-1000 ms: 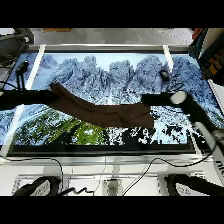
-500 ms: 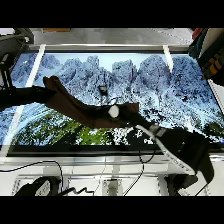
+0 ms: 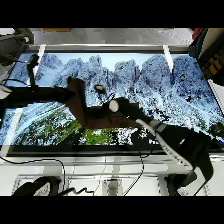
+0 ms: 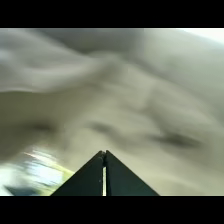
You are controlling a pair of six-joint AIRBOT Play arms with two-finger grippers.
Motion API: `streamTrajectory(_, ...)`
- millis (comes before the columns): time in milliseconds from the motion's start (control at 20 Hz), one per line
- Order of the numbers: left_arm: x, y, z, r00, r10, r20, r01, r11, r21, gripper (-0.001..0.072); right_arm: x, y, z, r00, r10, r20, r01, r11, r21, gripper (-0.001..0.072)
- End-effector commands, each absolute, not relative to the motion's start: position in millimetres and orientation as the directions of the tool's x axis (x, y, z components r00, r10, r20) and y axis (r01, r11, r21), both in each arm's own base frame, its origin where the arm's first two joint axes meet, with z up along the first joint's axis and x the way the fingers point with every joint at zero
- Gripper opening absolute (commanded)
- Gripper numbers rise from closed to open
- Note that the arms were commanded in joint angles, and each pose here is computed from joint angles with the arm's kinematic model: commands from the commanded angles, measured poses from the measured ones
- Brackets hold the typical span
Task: Fold the clothes and pants, and hang the long-sleeved shirts on hangers.
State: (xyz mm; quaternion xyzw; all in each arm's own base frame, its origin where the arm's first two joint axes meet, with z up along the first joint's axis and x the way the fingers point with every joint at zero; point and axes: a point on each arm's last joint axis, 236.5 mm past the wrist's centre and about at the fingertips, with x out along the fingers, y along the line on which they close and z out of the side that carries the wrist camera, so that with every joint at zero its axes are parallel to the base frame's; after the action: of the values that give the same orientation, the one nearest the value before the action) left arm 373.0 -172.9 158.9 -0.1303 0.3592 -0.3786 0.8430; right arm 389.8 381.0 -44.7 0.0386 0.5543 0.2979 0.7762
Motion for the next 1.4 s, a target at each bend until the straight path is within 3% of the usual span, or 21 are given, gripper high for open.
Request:
streamTrajectory(0, 379, -240, 160, 0.406, -0.819, -0.405, 0.561, 0.573, -0.597, 0.0015, 422, 227, -34, 0.211, 0.191, -0.959, -0.358, 0.928, 0.106, 0.0019)
streamTrajectory(300, 366, -384, 90, 0.36, -0.839, -0.408, 0.54, 0.544, -0.642, 0.0026, 445, 18, 31, 0.288, 0.052, -0.956, -0.06, 0.998, 0.036, 0.0019)
streamTrajectory(350, 358, -403, 78, 0.349, -0.84, -0.414, 0.526, 0.542, -0.656, 0.0071, 443, -12, 34, 0.289, 0.034, -0.957, 0.006, 0.999, 0.037, 0.0019)
streamTrajectory(400, 348, -417, 65, 0.331, -0.84, -0.429, 0.526, 0.542, -0.655, 0.0344, 439, -36, 33, 0.281, 0.023, -0.959, 0.063, 0.997, 0.043, 0.0019)
streamTrajectory(450, 341, -426, 56, 0.318, -0.839, -0.441, 0.527, 0.543, -0.653, 0.072, 435, -56, 31, 0.272, 0.019, -0.962, 0.116, 0.992, 0.053, 0.0019)
streamTrajectory(600, 343, -427, 52, 0.322, -0.835, -0.446, 0.523, 0.55, -0.652, 0.0712, 421, -76, 16, 0.262, 0.137, -0.955, 0.098, 0.981, 0.167, 0.0019)
streamTrajectory(700, 355, -414, 62, 0.355, -0.83, -0.431, 0.514, 0.558, -0.651, 0.0712, 409, -42, 6, 0.262, 0.394, -0.881, -0.074, 0.918, 0.389, 0.0018)
streamTrajectory(800, 370, -398, 73, 0.391, -0.822, -0.415, 0.502, 0.568, -0.652, 0.0712, 393, -10, -3, 0.251, 0.588, -0.769, -0.12, 0.807, 0.578, 0.0031)
streamTrajectory(850, 377, -391, 77, 0.405, -0.817, -0.41, 0.496, 0.573, -0.652, 0.0712, 387, 1, -12, 0.247, 0.629, -0.737, -0.095, 0.773, 0.628, 0.0197)
streamTrajectory(900, 382, -384, 79, 0.415, -0.813, -0.408, 0.488, 0.577, -0.654, 0.0712, 381, 11, -21, 0.238, 0.653, -0.719, -0.067, 0.75, 0.658, 0.0544)
streamTrajectory(950, 387, -378, 79, 0.423, -0.809, -0.408, 0.481, 0.582, -0.656, 0.0712, 374, 21, -33, 0.218, 0.664, -0.715, -0.045, 0.739, 0.673, 0.07)
streamTrajectory(1200, 399, -365, 79, 0.446, -0.796, -0.409, 0.464, 0.596, -0.655, 0.0711, 360, 86, -81, 0.096, 0.67, -0.737, -0.018, 0.741, 0.671, 0.0699)
streamTrajectory(1350, 399, -365, 79, 0.446, -0.796, -0.409, 0.463, 0.596, -0.656, 0.0711, 378, 130, -100, 0.119, 0.652, -0.749, -0.019, 0.756, 0.655, 0.07)
